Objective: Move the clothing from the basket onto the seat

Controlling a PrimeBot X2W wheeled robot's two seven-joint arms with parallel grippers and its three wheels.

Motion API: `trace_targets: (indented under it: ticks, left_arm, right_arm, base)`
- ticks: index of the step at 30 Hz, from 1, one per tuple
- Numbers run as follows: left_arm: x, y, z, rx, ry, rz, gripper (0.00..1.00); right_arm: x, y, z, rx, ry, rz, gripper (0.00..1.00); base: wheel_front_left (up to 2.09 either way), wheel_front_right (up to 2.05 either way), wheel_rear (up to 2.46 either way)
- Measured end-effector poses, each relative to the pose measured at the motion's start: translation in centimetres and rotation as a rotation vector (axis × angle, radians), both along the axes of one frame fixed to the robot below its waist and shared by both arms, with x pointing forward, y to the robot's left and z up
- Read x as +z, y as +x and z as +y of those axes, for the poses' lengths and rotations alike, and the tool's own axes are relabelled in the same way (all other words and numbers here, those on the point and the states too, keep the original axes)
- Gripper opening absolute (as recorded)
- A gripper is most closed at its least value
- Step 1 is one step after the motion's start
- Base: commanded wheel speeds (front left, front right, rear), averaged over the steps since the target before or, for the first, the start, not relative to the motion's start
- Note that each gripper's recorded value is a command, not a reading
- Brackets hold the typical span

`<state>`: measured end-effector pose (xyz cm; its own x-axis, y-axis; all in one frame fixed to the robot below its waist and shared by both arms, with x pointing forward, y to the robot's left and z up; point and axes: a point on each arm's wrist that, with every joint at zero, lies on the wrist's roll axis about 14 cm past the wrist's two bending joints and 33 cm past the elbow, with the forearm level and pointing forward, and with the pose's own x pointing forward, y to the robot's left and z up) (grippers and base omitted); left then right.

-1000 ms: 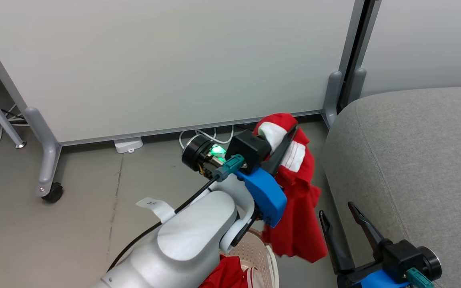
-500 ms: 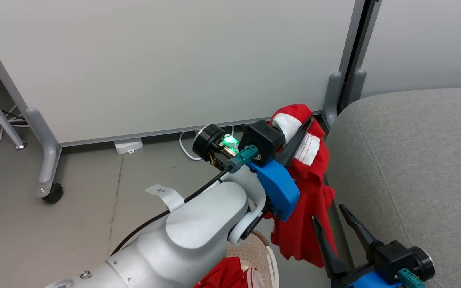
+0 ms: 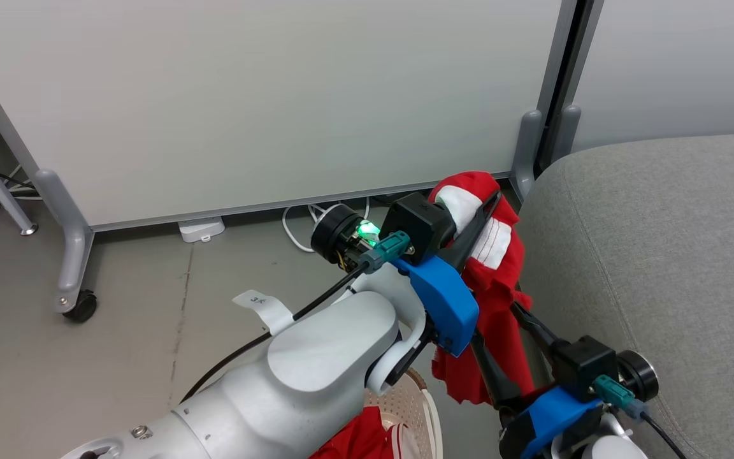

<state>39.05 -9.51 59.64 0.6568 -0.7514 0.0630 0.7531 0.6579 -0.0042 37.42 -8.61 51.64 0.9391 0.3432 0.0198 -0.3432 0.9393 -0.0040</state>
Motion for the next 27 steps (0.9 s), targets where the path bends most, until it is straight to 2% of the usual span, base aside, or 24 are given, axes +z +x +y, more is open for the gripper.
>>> trace_targets:
  ticks: [12,27]
  left_arm:
    - [-0.4,-0.4,-0.4,-0.034,0.010,0.014,0.00]
    - [-0.2,-0.4,-0.2,-0.029,0.008,0.016,0.00]
  right_arm:
    - [-0.2,2.1,0.2,0.009,-0.086,0.039,1.00]
    - [0.2,2.8,0.1,0.002,-0.089,0.037,1.00]
  base:
    - [0.00,0.00,0.00]
    - [0.00,0.00,0.00]
